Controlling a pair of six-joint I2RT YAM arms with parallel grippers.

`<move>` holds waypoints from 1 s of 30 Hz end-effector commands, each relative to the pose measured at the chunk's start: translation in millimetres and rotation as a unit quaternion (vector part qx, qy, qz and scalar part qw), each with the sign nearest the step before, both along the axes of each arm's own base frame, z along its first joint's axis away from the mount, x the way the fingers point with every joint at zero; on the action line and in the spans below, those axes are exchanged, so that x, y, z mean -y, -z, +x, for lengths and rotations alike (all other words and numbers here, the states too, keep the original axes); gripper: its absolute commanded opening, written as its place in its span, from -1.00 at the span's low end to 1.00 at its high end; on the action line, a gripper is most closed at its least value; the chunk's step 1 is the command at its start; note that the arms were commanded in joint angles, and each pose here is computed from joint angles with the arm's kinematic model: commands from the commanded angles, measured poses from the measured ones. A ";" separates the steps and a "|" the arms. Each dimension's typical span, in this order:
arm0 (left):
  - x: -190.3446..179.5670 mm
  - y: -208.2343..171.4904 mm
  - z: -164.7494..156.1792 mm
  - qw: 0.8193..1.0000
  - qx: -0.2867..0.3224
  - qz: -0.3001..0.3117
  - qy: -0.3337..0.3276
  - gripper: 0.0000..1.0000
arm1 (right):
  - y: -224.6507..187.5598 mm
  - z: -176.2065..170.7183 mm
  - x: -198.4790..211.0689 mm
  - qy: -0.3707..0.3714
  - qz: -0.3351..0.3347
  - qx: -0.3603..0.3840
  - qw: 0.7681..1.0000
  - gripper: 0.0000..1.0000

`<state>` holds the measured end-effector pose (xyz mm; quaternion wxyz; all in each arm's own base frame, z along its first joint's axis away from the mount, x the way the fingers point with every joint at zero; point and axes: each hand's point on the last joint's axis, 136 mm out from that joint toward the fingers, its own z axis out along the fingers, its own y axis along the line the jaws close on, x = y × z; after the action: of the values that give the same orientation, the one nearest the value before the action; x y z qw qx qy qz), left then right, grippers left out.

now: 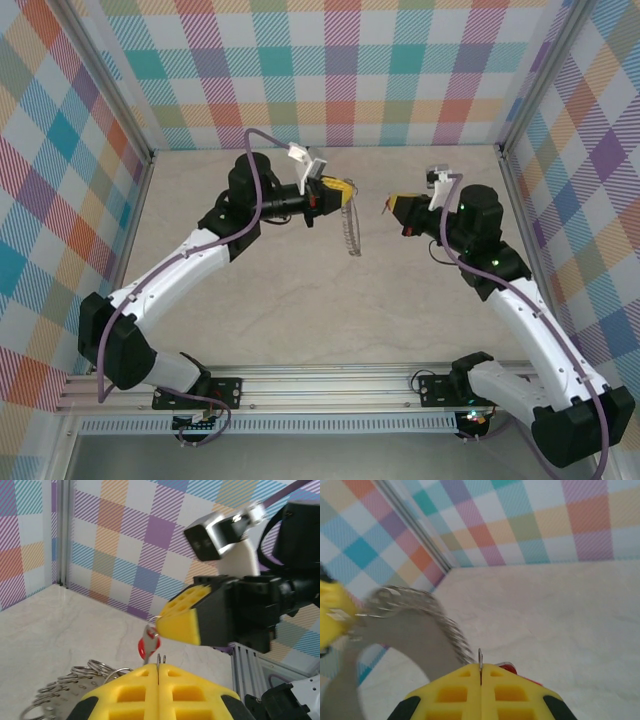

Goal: Put the keys on the keyring

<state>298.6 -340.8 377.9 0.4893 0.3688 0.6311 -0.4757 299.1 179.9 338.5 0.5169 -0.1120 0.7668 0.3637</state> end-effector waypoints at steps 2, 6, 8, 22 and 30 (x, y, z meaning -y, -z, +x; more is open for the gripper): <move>8.5 -23.5 -5.7 0.999 0.043 -0.009 0.006 -1.00 | -33.0 -12.7 -12.8 -0.057 0.019 0.074 0.995 -1.00; 15.7 -21.6 -8.4 0.999 0.052 0.008 0.008 -1.00 | -38.7 -17.6 -19.7 -0.084 0.030 0.085 0.992 -1.00; 18.7 -22.2 -9.4 0.998 0.054 0.012 0.011 -1.00 | -40.3 -19.8 -22.6 -0.096 0.035 0.088 0.991 -1.00; 25.5 -25.8 -9.8 0.998 0.060 0.012 0.017 -1.00 | -44.9 -29.6 -32.7 -0.139 0.063 0.084 0.985 -1.00; 27.5 -27.9 -11.4 0.998 0.061 0.011 0.021 -1.00 | -45.4 -30.7 -37.8 -0.157 0.071 0.077 0.982 -1.00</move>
<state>294.8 -363.9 379.0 0.4885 0.4028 0.6288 -0.4515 271.5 214.4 375.3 0.5142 -0.2092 0.6862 0.4701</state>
